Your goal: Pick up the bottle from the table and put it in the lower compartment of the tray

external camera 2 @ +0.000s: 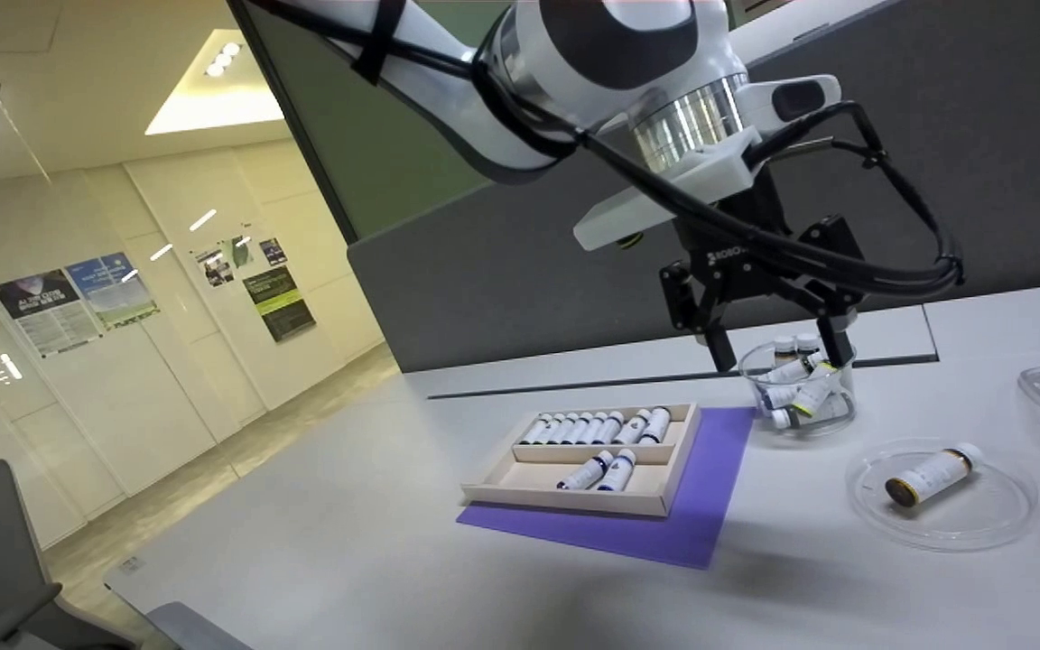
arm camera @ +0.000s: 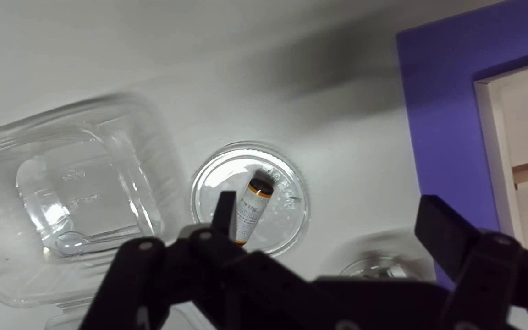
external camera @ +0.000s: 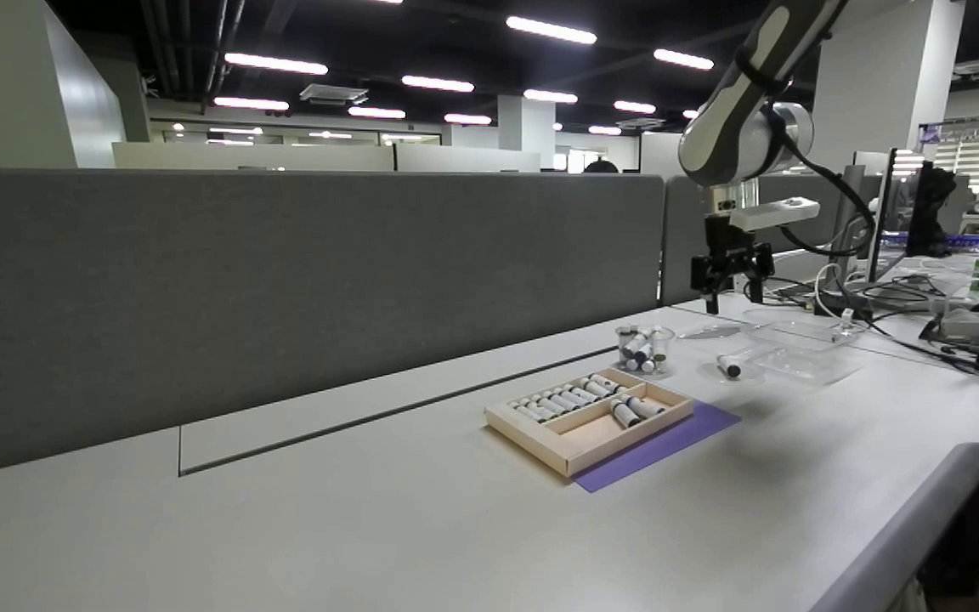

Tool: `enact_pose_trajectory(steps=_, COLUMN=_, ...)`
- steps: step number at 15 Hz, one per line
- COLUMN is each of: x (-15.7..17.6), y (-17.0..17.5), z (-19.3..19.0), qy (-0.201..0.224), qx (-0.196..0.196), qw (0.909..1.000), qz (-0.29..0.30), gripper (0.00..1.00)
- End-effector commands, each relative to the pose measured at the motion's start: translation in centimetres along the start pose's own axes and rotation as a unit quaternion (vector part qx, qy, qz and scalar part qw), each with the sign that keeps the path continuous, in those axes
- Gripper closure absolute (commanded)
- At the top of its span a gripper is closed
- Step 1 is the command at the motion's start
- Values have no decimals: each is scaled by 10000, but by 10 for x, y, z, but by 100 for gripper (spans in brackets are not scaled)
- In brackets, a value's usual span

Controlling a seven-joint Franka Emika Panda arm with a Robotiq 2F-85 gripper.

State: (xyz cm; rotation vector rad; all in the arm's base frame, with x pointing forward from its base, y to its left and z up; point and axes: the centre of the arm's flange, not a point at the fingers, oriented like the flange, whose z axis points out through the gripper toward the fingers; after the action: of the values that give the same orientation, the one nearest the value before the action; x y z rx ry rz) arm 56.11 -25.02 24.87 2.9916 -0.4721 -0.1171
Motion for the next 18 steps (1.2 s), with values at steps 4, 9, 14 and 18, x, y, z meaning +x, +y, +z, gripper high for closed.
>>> enact_pose_trajectory(steps=4, x=1, y=-10, z=-1, qy=10, qx=17, qw=10000, qz=-80, gripper=0)
enact_pose_trajectory(steps=9, x=30, y=15, z=16, qy=23, qx=152, qw=9988, qz=461, gripper=0)
enact_pose_trajectory(steps=14, x=76, y=60, z=64, qy=441, qx=309, qw=9927, qz=1075, gripper=0)
enact_pose_trajectory(steps=18, x=101, y=72, z=100, qy=367, qx=534, qw=9891, qz=1325, gripper=0)
